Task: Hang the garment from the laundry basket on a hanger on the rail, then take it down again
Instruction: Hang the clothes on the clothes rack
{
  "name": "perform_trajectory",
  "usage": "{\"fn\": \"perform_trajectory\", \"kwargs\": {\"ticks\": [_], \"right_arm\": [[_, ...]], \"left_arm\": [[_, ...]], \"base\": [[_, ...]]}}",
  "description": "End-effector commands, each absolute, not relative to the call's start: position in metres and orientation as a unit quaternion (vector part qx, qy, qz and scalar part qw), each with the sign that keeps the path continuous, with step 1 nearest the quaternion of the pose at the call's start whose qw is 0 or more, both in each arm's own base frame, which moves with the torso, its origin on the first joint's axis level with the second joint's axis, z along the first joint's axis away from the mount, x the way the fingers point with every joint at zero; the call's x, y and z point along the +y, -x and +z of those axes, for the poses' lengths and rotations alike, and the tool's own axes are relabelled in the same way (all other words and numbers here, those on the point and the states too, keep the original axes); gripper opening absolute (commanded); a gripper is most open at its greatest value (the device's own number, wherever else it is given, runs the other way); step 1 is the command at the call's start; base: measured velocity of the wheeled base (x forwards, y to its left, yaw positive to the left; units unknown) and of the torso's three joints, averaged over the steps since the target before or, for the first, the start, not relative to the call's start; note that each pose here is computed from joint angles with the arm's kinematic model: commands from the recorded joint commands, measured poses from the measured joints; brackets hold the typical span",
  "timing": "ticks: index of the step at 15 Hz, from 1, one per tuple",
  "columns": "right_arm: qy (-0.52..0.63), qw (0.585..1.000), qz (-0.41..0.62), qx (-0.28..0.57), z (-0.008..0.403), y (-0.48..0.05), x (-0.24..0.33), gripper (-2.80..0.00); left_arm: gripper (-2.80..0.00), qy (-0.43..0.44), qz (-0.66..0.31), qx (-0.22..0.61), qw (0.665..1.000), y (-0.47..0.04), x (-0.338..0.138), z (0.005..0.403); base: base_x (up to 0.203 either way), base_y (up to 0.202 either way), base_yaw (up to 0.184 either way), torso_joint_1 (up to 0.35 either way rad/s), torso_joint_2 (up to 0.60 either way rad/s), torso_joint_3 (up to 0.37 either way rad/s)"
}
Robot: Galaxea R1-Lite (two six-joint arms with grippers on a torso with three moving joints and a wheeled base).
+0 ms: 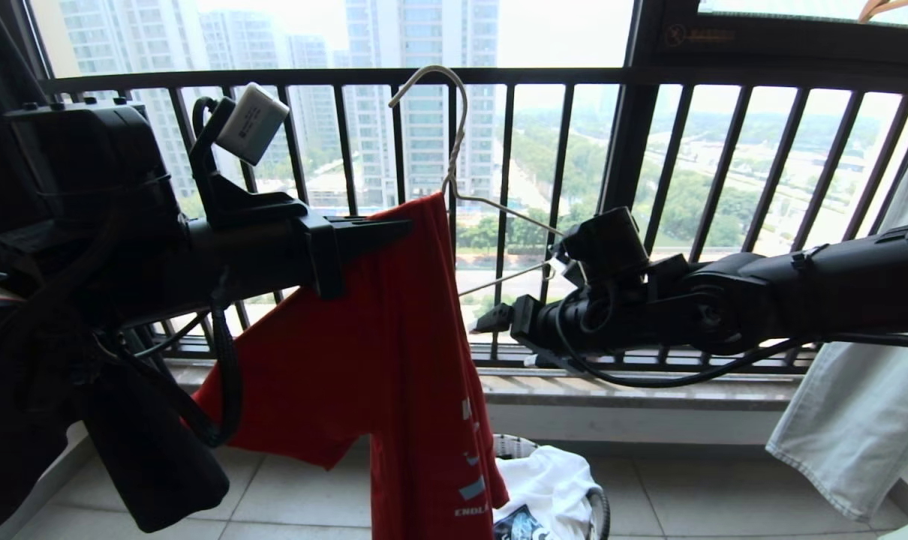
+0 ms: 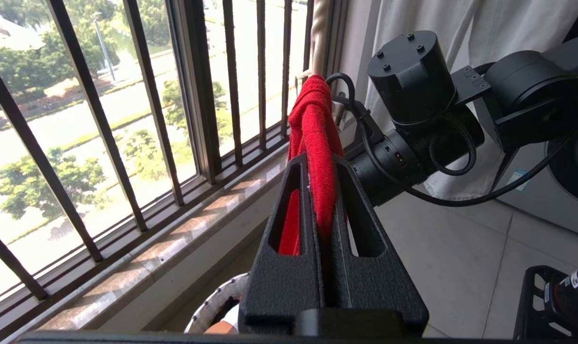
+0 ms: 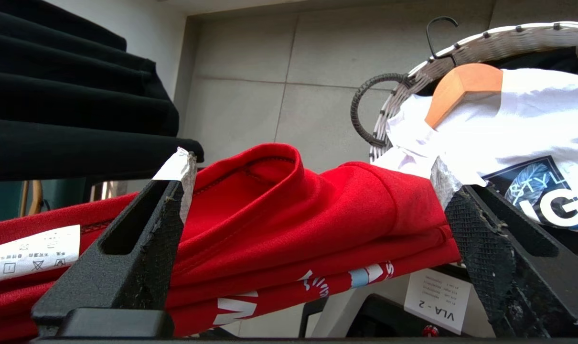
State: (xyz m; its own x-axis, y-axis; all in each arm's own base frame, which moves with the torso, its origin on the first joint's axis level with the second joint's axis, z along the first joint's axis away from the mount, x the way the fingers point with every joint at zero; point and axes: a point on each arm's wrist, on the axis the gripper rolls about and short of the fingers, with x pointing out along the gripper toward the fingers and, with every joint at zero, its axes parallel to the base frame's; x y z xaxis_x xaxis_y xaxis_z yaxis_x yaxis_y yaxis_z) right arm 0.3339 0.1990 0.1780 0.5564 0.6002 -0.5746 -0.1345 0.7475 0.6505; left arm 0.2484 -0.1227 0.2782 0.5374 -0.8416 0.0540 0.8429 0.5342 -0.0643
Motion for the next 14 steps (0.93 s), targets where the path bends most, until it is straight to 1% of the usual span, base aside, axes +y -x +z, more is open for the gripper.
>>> {"fn": "perform_trajectory", "kwargs": {"ticks": [1,4,14], "right_arm": [[-0.281,0.831,0.239,0.416,0.1873,-0.3257,0.1957,0.00],[-0.279,0.818,0.263,0.429,0.1859,-0.3231,0.1963,0.00],[-0.288,0.807,0.271,0.439,0.1835,-0.3211,0.2017,0.00]], "left_arm": [[-2.80,0.041,-0.482,-0.011,0.875,-0.2483,-0.1225,0.2792],[-2.80,0.041,-0.482,-0.011,0.875,-0.2484,-0.1227,0.2790],[-2.80,0.041,-0.486,-0.009,0.873,-0.2475,-0.1249,0.2778]], "base": [[0.000,0.000,0.000,0.000,0.00,0.000],[0.000,0.000,0.000,0.000,0.00,0.000],[0.000,0.000,0.000,0.000,0.00,0.000]]}}
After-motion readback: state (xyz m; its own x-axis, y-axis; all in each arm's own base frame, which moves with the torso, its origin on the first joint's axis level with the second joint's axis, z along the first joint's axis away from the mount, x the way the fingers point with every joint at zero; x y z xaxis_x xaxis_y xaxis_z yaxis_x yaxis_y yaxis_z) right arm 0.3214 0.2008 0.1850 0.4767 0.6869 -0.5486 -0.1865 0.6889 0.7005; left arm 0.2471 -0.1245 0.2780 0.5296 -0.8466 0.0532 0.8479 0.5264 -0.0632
